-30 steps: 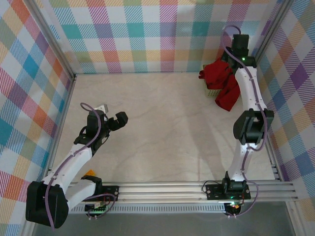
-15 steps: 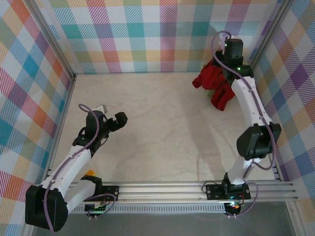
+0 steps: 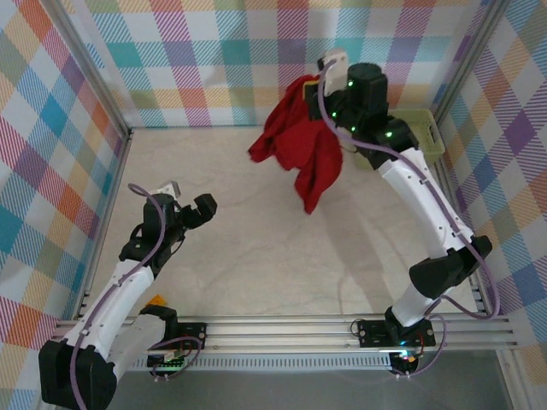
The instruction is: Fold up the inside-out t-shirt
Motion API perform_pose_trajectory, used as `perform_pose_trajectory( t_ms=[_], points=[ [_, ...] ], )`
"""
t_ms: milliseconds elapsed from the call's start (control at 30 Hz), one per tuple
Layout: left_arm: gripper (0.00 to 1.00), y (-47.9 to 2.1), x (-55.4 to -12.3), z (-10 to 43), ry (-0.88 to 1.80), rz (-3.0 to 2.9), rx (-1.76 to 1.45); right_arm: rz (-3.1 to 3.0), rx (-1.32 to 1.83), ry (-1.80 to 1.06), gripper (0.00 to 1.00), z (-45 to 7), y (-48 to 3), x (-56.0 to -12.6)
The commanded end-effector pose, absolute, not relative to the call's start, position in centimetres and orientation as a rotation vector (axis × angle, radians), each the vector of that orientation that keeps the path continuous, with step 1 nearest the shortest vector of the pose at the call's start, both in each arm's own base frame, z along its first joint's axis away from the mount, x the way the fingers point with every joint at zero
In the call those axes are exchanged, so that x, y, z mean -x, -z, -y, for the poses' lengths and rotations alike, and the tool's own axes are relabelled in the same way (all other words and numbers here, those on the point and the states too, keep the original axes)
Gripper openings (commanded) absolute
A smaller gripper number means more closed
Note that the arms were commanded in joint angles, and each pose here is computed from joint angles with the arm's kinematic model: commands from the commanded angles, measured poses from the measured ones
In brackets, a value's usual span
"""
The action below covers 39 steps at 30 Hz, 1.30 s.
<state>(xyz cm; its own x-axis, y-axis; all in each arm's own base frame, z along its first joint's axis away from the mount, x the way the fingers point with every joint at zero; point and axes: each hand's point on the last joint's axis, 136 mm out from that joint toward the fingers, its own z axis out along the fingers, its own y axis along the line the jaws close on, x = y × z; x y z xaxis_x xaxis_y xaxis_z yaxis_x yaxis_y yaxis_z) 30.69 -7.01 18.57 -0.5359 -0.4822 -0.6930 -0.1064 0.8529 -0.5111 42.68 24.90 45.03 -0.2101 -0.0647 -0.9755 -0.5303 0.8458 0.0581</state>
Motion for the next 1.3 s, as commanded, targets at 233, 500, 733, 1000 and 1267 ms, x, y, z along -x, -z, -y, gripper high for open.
perform_pose_trajectory(
  t_ms=[233, 500, 733, 1000, 1267],
  points=[
    [1.0, -16.0, -30.8, 6.4, 0.433, -2.193, 0.503, -2.348, 0.389, -0.495, 0.68, -23.8, -18.9, -38.4],
    [0.96, -12.2, -34.7, 10.6, 0.564, -2.406, 0.445, -2.526, 0.318, -0.559, 0.76, -23.4, -13.4, -35.0],
    [0.9, -9.3, -36.4, 15.5, 0.592, -2.581, 0.31, -2.594, 0.266, -0.573, 0.76, -23.0, -11.4, -33.8],
    [0.73, -5.1, -35.7, 18.2, 0.555, -2.711, 0.249, -2.677, 0.224, -0.526, 0.74, -21.3, -9.0, -31.5],
    [0.23, -5.3, -36.1, 17.9, 0.473, -2.741, 0.227, -2.652, 0.216, -0.515, 0.27, -21.2, -9.8, -32.0]
  ],
)
